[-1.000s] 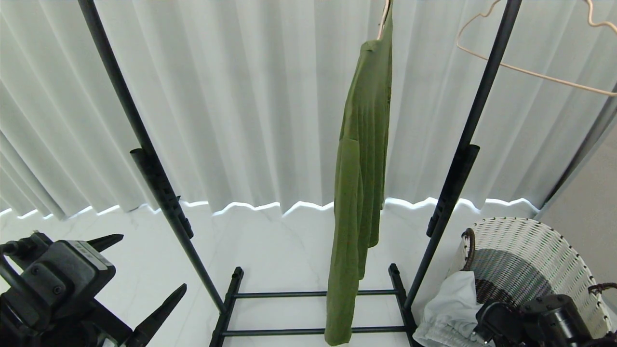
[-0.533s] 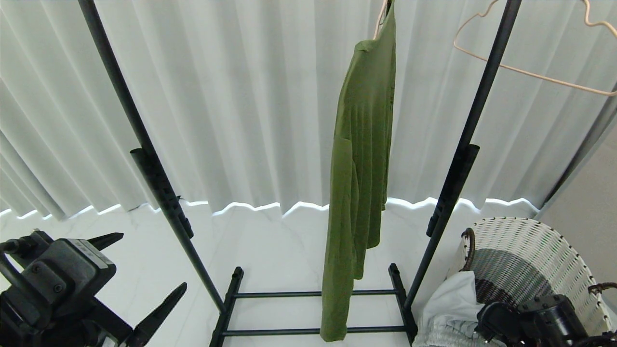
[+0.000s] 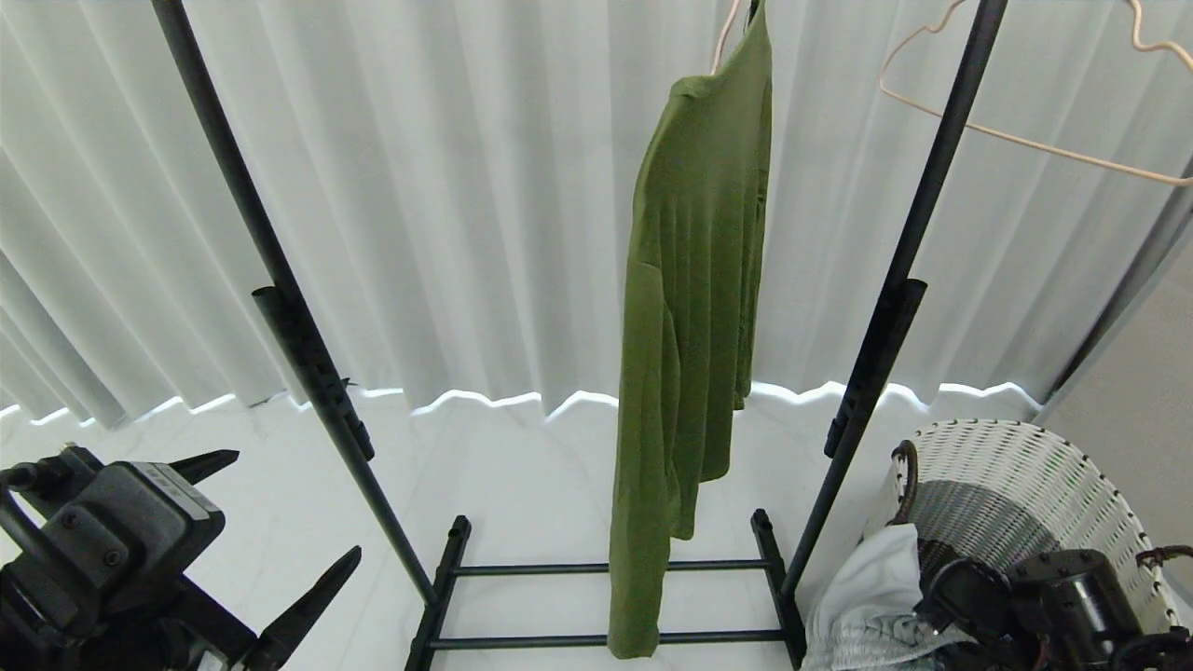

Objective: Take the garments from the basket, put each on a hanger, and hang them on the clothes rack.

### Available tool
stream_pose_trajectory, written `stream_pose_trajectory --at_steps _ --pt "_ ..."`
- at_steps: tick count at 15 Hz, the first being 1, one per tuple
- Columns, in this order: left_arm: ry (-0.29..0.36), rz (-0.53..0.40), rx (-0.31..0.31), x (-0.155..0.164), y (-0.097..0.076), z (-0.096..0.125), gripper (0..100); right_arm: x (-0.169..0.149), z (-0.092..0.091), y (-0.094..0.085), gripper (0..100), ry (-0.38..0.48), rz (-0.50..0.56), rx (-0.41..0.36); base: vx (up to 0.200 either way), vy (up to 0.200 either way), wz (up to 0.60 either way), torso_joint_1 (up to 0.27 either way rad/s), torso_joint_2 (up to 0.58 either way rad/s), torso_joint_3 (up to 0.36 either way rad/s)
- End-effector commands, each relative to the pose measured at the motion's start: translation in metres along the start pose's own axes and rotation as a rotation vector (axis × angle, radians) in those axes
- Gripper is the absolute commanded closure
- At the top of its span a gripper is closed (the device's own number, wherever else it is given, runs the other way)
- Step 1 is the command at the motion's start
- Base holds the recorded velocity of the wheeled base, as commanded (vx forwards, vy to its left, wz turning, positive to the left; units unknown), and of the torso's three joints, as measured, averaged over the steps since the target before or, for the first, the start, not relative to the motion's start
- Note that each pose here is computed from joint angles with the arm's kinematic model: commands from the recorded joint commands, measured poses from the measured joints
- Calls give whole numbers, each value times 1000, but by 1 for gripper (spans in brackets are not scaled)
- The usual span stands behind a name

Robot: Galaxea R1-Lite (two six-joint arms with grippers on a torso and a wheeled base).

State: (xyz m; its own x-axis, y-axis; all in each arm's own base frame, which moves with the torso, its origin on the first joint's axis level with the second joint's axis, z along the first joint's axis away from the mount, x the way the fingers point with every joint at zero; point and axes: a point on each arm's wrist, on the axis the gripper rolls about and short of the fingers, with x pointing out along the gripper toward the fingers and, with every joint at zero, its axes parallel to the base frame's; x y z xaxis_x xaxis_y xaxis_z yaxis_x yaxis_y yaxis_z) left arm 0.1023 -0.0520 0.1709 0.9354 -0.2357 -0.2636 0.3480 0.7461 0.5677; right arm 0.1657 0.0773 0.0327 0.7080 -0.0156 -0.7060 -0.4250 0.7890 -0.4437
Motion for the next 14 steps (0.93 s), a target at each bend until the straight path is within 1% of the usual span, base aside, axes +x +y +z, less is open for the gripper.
stream_pose_trajectory --at_steps 1,2,3,4,5,6,7,8,10,11,14 --pt "4 -2 1 0 -1 -1 0 -1 34 -11 100 -143 -44 48 0 0 0 0 0 0" --pt "4 -4 2 0 -1 -1 0 0 53 -17 100 -206 -65 63 0 0 0 0 0 0" --pt "5 -4 4 0 -1 -1 0 0 71 -22 100 -264 -87 58 0 0 0 0 0 0" --pt "5 -4 4 0 -1 -1 0 -1 78 -25 100 -282 -93 54 0 0 0 0 0 0" --pt "2 -2 6 0 -1 -1 0 -11 101 -32 100 -317 -89 36 0 0 0 0 0 0" --pt "2 -2 6 0 -1 -1 0 -15 108 -33 100 -323 -80 30 0 0 0 0 0 0" --pt "-4 -7 8 -1 -1 0 0 -34 127 -39 100 -337 -50 15 0 0 0 0 0 0" --pt "-8 -15 10 -1 -2 0 0 -49 138 -43 100 -340 -33 5 0 0 0 0 0 0" --pt "-16 -33 18 -1 -5 1 0 -78 155 -52 100 -365 5 -7 0 0 0 0 0 0" --pt "-17 -44 22 -1 -6 0 0 -93 160 -57 100 -376 20 -12 0 0 0 0 0 0" --pt "-8 -55 27 0 -9 -2 0 -129 164 -67 100 -407 45 -24 0 0 0 0 0 0"
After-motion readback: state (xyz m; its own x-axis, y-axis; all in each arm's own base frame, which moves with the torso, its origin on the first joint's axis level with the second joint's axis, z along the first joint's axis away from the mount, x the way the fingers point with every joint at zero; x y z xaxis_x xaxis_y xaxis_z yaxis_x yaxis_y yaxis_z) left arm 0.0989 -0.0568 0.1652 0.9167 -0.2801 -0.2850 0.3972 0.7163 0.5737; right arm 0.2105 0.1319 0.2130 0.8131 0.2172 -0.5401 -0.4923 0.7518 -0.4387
